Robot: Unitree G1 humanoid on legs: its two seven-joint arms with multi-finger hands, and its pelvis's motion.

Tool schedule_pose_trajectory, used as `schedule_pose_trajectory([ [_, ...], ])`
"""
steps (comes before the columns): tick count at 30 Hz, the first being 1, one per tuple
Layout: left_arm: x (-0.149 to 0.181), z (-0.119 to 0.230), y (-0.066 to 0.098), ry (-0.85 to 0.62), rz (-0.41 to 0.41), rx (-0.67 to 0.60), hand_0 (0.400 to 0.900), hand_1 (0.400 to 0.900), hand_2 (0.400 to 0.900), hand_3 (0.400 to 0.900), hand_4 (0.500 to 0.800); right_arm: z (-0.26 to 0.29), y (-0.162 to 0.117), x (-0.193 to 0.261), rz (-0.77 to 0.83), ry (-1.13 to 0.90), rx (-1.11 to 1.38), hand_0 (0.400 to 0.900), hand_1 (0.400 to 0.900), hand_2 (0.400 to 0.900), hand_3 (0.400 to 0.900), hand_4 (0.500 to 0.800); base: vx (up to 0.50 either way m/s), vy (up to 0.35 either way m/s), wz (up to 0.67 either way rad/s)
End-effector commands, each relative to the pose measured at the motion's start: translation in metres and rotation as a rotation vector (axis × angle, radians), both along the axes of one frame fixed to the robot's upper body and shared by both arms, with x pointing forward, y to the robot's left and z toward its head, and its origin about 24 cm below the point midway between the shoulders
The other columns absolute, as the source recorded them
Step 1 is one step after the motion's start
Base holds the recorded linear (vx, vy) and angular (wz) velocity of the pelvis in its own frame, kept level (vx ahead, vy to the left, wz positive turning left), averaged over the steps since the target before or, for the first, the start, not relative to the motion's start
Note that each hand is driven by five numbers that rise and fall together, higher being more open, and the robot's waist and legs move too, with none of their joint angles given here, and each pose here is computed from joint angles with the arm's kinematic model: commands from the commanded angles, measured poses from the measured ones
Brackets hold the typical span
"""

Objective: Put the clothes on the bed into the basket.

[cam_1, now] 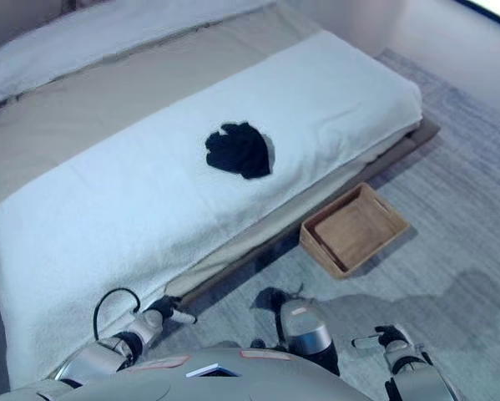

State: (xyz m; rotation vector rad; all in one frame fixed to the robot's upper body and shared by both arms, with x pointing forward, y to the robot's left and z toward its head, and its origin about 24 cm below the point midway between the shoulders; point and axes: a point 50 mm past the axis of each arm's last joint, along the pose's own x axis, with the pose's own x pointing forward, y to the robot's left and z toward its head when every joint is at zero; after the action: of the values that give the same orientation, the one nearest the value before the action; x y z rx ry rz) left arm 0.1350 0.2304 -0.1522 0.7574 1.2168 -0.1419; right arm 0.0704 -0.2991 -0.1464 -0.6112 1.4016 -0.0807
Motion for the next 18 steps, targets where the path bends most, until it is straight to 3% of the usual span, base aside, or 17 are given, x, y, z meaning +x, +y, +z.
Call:
schedule_pose_trajectory([
  [1, 0.043, 0.023, 0.018, -0.161, -0.016, 0.081, 0.900, 0.900, 0.900, 0.900, 0.800, 0.044, -0.022, 0.101, 0.140, -0.283, -0.118, 0.900, 0.900, 0.900, 0.900, 0.800, 0.418, -0.247, -0.54],
  [4, 0.039, 0.023, 0.022, -0.175, 0.014, 0.091, 0.900, 0.900, 0.900, 0.900, 0.800, 0.064, -0.009, 0.142, 0.228, -0.434, -0.111, 0.900, 0.900, 0.900, 0.900, 0.800, 0.300, -0.153, -0.34],
  [5, 0.045, 0.020, 0.001, -0.170, -0.054, 0.078, 0.900, 0.900, 0.900, 0.900, 0.800, 0.084, 0.084, 0.218, 0.414, -0.581, -0.029, 0.900, 0.900, 0.900, 0.900, 0.800, 0.339, -0.076, -0.24],
  [6, 0.040, 0.020, 0.013, -0.165, -0.004, 0.095, 0.900, 0.900, 0.900, 0.900, 0.800, 0.080, 0.040, 0.196, 0.368, -0.534, -0.098, 0.900, 0.900, 0.900, 0.900, 0.800, 0.364, -0.011, -0.23],
  [7, 0.035, 0.020, 0.017, -0.167, 0.022, 0.112, 0.900, 0.900, 0.900, 0.900, 0.800, 0.088, 0.022, 0.192, 0.399, -0.557, -0.157, 0.900, 0.900, 0.900, 0.900, 0.800, 0.326, 0.053, -0.57],
  [10, 0.025, 0.017, 0.019, -0.172, 0.034, 0.127, 0.900, 0.900, 0.900, 0.900, 0.800, 0.115, 0.013, 0.214, 0.530, -0.616, -0.295, 0.900, 0.900, 0.900, 0.900, 0.800, 0.344, 0.167, -0.49],
  [14, 0.019, 0.013, 0.014, -0.161, 0.019, 0.130, 0.900, 0.900, 0.900, 0.900, 0.800, 0.168, 0.041, 0.262, 0.822, -0.747, -0.413, 0.900, 0.900, 0.900, 0.900, 0.800, 0.332, 0.228, -0.98],
  [18, 0.018, 0.012, 0.014, -0.165, 0.041, 0.154, 0.900, 0.900, 0.900, 0.900, 0.800, 0.180, 0.097, 0.285, 0.993, -0.827, -0.413, 0.900, 0.900, 0.900, 0.900, 0.800, 0.282, 0.222, -0.91],
])
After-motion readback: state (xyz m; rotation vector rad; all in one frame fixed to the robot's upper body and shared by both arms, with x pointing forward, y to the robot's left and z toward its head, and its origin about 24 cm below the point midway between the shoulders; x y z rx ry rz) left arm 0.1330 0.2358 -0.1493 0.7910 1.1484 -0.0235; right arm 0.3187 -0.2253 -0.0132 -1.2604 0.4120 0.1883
